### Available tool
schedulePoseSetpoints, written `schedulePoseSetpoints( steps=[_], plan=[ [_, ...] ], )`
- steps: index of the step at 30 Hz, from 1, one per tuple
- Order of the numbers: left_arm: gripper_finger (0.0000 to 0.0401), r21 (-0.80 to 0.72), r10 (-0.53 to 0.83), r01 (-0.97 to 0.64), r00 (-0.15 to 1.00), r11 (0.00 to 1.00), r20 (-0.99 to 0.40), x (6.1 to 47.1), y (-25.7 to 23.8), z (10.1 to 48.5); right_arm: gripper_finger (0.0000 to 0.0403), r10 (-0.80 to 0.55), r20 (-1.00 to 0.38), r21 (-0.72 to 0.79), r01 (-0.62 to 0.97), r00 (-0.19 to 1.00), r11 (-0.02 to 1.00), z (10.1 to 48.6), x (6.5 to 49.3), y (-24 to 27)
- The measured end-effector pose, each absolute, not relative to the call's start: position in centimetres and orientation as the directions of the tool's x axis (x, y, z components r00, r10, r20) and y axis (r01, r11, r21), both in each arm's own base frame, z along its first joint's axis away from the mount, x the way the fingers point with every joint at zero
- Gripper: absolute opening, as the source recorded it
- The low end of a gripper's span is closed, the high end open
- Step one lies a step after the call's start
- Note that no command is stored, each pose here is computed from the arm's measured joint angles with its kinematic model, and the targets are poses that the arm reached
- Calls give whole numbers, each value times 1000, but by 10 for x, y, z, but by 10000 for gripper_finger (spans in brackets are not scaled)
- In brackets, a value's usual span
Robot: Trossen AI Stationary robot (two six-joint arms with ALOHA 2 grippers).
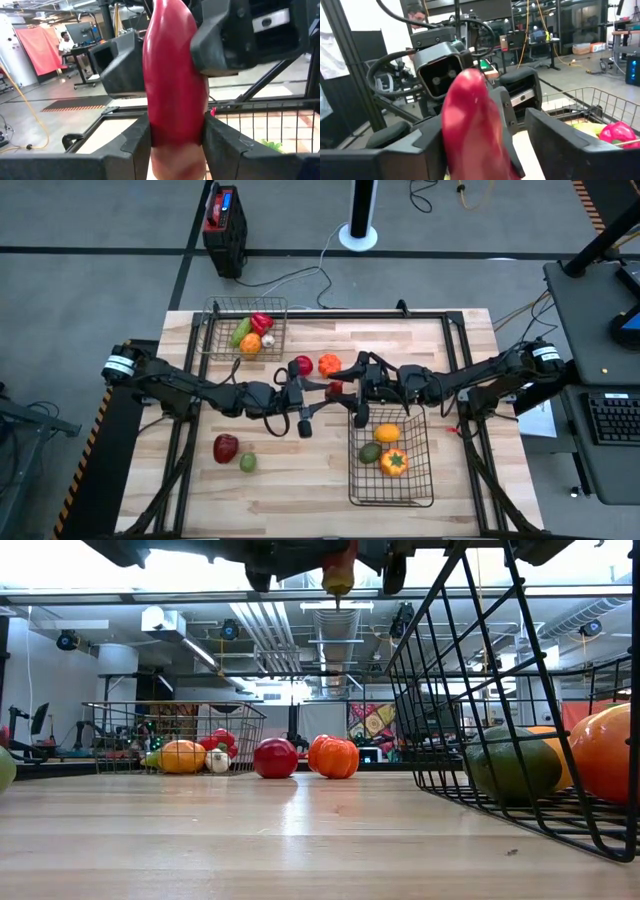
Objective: Sort produce into baskets
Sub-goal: Put the red chili pepper into the gold wire basket
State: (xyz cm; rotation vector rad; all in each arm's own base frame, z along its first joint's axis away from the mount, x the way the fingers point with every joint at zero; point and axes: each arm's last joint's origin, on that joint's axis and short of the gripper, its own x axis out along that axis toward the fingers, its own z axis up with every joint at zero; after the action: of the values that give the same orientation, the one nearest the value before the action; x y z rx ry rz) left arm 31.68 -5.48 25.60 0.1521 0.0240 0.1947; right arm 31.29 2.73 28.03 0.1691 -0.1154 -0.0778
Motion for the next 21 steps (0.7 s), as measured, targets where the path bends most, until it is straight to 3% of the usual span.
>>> schedulePoseSetpoints(
  steps=[11, 14, 17, 21],
  plan=[
    [131, 157, 323, -311, 945, 937, -57, 295, -47, 276, 274, -101, 107, 198, 78, 989, 977, 293, 302, 25],
    [131, 136, 496, -484, 864, 865, -84, 281, -39, 283, 277, -130, 76, 210, 111, 989, 971, 293, 299, 24],
    [130, 146, 687, -673, 720, 725, -95, 264, -27, 292, 274, -157, 45, 217, 144, 987, 965, 290, 299, 23],
    [130, 174, 772, -752, 619, 636, -148, 240, -10, 311, 269, -164, 25, 227, 154, 986, 962, 287, 300, 23]
  ],
)
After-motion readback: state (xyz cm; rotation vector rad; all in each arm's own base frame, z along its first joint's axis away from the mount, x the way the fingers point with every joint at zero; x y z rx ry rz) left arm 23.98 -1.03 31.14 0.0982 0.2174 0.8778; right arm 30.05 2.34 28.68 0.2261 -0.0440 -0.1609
